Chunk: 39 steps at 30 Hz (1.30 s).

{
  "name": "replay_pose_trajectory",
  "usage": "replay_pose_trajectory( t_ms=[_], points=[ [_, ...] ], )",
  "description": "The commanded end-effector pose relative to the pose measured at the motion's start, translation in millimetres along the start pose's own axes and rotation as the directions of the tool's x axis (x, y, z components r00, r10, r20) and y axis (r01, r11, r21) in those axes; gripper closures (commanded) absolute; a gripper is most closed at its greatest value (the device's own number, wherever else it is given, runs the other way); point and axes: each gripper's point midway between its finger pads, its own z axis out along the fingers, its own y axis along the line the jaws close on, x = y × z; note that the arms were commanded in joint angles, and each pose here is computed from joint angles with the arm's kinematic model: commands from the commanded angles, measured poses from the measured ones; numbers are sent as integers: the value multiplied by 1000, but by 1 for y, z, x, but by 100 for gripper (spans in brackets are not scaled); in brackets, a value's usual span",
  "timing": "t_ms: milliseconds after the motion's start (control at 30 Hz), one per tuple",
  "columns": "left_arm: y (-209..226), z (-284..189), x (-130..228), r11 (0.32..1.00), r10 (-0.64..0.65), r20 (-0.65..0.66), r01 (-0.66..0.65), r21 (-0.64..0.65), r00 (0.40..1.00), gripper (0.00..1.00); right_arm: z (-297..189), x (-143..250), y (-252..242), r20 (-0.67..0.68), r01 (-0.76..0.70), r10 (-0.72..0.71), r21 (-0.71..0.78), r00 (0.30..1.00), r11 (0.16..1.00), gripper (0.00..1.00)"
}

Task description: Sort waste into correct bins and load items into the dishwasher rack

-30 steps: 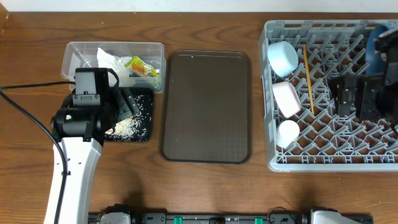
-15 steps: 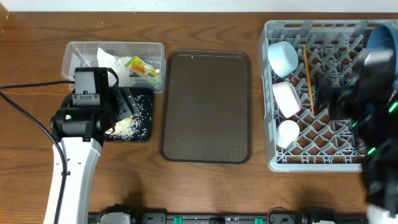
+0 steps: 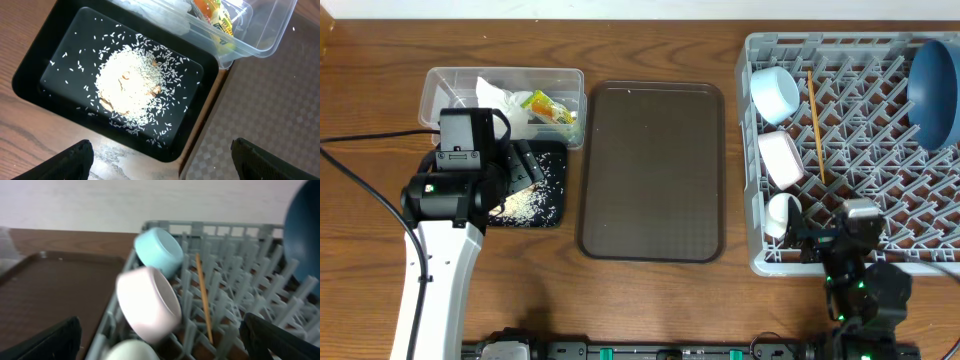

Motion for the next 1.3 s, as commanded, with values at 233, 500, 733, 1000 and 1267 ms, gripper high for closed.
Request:
replay_pose_trajectory(
  t_ms=[233,500,733,1000,1267],
  points=[
    [1,-2,-5,1000,2,13,-2,-6,1000,9,2,31,-12,50,-13,10,68,999,998,1],
    [1,-2,-5,1000,2,13,-2,-6,1000,9,-4,14,-12,131,-6,-3,69,991,998,1],
    [1,-2,-5,1000,2,13,-2,-6,1000,9,-3,16,-12,124,-7,-2,69,992,998,1],
    [1,-2,-5,1000,2,13,-2,-6,1000,9,-3,16,-12,124,-7,-2,69,992,998,1],
    [1,-2,-5,1000,2,13,-2,-6,1000,9,-3,16,-12,124,-7,-2,69,992,998,1]
  ],
)
